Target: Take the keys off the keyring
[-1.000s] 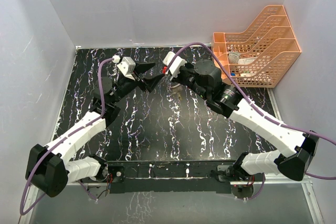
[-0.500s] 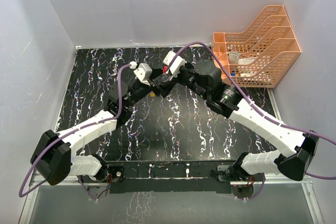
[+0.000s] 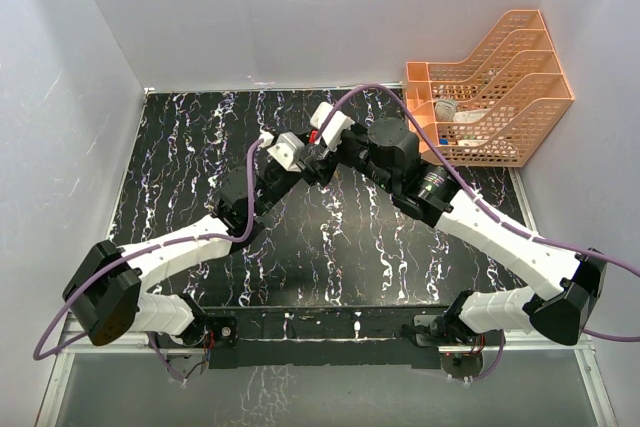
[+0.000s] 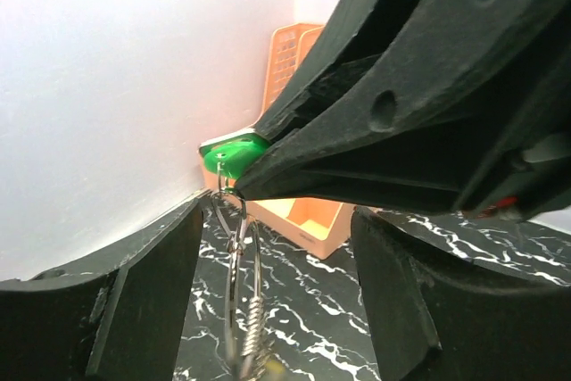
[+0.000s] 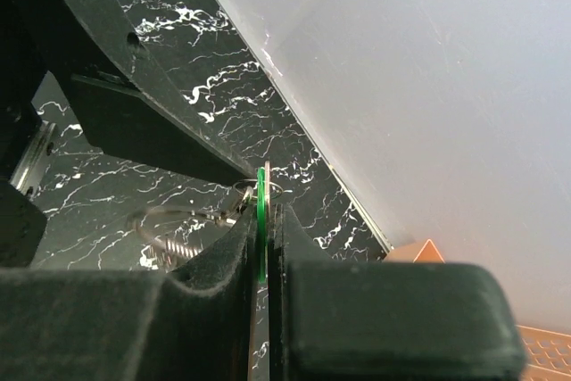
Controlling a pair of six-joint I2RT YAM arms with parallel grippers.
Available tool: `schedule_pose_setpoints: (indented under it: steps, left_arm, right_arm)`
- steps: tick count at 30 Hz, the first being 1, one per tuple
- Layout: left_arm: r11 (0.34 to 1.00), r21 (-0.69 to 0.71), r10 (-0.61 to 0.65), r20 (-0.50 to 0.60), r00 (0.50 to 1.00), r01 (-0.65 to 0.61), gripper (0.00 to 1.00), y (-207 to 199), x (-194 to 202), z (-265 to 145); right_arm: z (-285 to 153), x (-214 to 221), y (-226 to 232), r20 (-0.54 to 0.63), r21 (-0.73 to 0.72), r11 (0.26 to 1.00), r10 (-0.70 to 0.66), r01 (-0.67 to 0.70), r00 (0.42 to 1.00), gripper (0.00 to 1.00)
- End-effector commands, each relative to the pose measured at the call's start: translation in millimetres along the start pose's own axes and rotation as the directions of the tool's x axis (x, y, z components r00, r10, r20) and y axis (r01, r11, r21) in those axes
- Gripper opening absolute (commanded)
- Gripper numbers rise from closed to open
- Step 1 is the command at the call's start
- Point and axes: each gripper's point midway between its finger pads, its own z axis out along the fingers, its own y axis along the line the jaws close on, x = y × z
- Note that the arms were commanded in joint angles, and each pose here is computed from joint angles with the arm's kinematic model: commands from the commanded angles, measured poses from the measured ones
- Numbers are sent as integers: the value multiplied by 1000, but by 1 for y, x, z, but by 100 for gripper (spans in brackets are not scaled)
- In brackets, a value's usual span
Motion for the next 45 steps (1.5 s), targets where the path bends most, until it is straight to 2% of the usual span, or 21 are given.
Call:
schedule_pose_setpoints:
  steps: [1,10,16,30,35,45]
  left_arm:
    - [994,-100,46,38,998,-42,65,17,-8,1]
    - [980,-193,56,49,997,-45,57,32,-4,-5]
    - [984,-171,67,75,995,-53,52,28,-9,-8]
    - [989,-145,62,131,989,-43,54,23,-23,-9]
    - [987,-158,63,137,989,-41,46,25,-26,-7]
    - [987,-155,61,120,991,-42,44,24,-18,-5]
  right_arm:
    - [-12,-33,-21,118,67,997,33,-41,993,0]
    - [-14,-36,-22,129,71,996,36,-45,991,0]
    - [-14,-35,-23,128,76,996,38,-48,991,0]
    - [-13,-33,-20,127,67,996,46,-55,991,0]
    - [-13,-34,-20,129,67,996,49,-58,990,0]
    - [-13,-35,-18,136,60,996,53,-62,989,0]
